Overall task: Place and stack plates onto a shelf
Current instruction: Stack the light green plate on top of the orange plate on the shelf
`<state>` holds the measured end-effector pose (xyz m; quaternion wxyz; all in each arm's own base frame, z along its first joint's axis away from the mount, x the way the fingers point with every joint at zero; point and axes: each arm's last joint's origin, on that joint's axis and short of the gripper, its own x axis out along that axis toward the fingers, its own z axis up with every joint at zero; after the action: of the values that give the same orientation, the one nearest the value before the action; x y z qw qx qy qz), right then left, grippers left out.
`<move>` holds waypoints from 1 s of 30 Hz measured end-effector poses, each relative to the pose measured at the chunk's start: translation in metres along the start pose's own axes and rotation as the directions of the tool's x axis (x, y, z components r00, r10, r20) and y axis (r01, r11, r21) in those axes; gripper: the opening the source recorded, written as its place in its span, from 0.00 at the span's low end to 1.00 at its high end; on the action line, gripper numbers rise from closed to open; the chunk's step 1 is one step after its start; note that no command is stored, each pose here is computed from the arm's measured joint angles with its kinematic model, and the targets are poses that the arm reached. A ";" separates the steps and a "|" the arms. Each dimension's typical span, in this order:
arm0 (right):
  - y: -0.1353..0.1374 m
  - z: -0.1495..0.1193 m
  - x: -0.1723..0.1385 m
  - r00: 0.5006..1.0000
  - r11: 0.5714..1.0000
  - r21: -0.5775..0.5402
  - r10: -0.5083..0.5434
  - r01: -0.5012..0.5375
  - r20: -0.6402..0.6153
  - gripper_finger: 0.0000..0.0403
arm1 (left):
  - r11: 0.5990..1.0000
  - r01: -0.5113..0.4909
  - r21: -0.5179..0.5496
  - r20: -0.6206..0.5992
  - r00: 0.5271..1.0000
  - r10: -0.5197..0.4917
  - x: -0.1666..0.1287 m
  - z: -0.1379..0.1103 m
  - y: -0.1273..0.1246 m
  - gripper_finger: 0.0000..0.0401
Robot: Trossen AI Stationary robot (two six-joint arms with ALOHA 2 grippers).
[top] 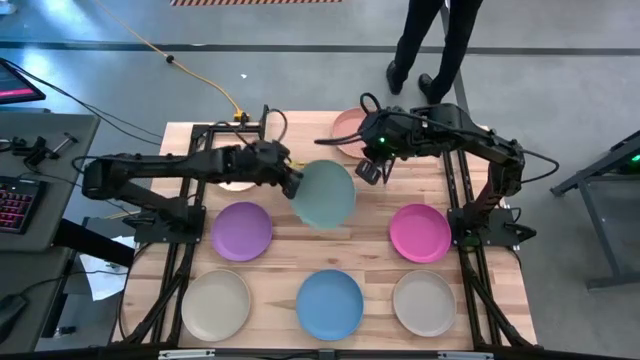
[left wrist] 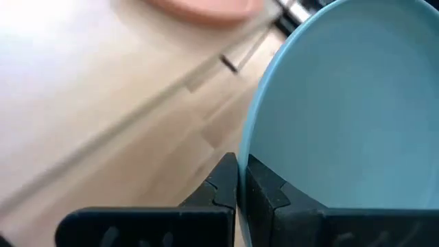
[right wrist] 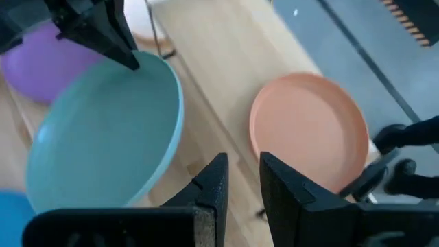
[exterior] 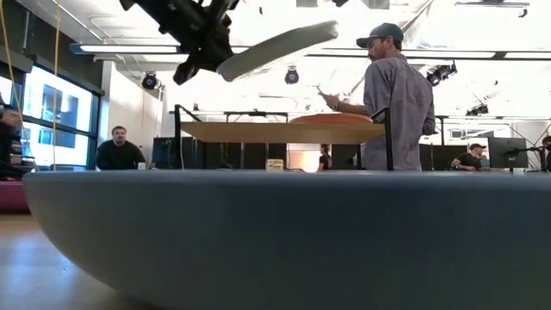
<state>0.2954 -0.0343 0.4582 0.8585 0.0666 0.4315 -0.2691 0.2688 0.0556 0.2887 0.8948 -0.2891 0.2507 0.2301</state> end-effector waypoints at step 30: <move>-0.069 0.046 0.020 0.955 0.988 0.119 -0.126 0.097 0.269 0.20 | 0.976 -0.183 0.121 0.403 0.907 0.120 -0.023 0.072 0.068 0.00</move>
<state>0.3011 -0.1170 0.4792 0.8890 0.0485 0.2961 -0.3460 0.2359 0.1439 0.3257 0.9261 -0.1455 0.1049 0.3319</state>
